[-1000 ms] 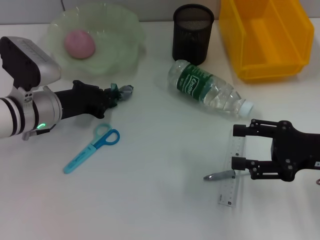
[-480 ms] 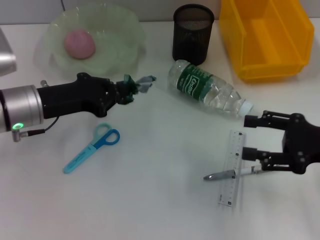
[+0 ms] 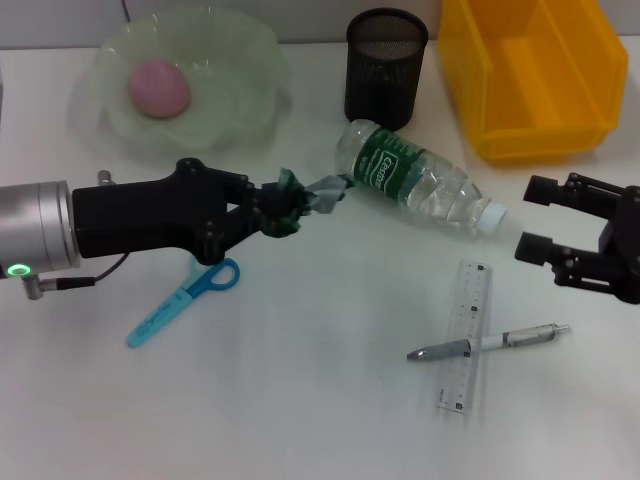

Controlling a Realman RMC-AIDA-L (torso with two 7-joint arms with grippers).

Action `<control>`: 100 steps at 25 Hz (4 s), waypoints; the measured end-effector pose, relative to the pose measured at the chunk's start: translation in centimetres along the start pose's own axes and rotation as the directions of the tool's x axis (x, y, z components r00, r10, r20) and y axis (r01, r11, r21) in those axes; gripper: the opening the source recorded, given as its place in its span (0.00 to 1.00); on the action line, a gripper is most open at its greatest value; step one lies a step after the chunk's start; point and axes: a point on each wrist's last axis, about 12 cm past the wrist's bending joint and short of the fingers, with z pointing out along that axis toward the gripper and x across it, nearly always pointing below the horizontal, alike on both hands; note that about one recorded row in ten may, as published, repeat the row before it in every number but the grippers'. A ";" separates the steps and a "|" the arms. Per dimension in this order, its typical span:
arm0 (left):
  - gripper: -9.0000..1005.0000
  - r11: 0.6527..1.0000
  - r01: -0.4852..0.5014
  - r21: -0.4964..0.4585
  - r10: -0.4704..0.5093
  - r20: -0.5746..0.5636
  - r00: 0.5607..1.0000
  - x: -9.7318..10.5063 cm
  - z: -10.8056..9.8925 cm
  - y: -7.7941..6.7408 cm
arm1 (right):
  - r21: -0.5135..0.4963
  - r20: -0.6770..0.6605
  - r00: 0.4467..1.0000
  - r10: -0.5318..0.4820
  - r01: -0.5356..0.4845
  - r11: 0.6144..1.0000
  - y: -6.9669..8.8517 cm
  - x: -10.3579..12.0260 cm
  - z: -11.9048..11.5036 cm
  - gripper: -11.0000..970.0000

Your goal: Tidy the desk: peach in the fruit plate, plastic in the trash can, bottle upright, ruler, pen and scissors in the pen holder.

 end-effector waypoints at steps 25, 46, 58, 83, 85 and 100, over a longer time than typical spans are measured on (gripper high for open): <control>0.02 0.980 0.056 0.189 -0.074 0.091 0.993 -1.1 3.7 -1.8 | -0.188 0.031 0.988 0.154 -0.145 0.971 0.3 -0.9 4.9 0.76; 0.02 0.970 0.064 0.235 -0.086 0.085 0.993 -1.0 4.0 -2.3 | -0.213 0.041 0.985 0.166 -0.153 0.965 0.7 -0.7 6.3 0.46; 0.02 0.968 0.066 0.241 -0.088 0.080 0.993 -0.8 4.2 -2.4 | -0.222 0.034 0.984 0.175 -0.163 0.961 0.7 -0.7 6.9 0.38; 0.21 0.967 0.086 0.241 -0.108 0.081 0.991 -0.7 4.3 -2.4 | -0.235 0.032 0.985 0.167 -0.155 0.960 0.7 -0.7 7.0 0.06; 0.24 0.967 0.087 0.240 -0.110 0.084 0.990 -0.7 4.3 -2.4 | -0.231 0.034 0.985 0.167 -0.155 0.961 0.7 -0.7 6.9 0.05; 0.70 0.989 0.076 0.129 -0.092 0.119 0.989 -0.1 1.9 -1.5 | 0.043 0.195 0.974 0.114 -0.124 0.991 -1.8 -1.4 3.8 0.04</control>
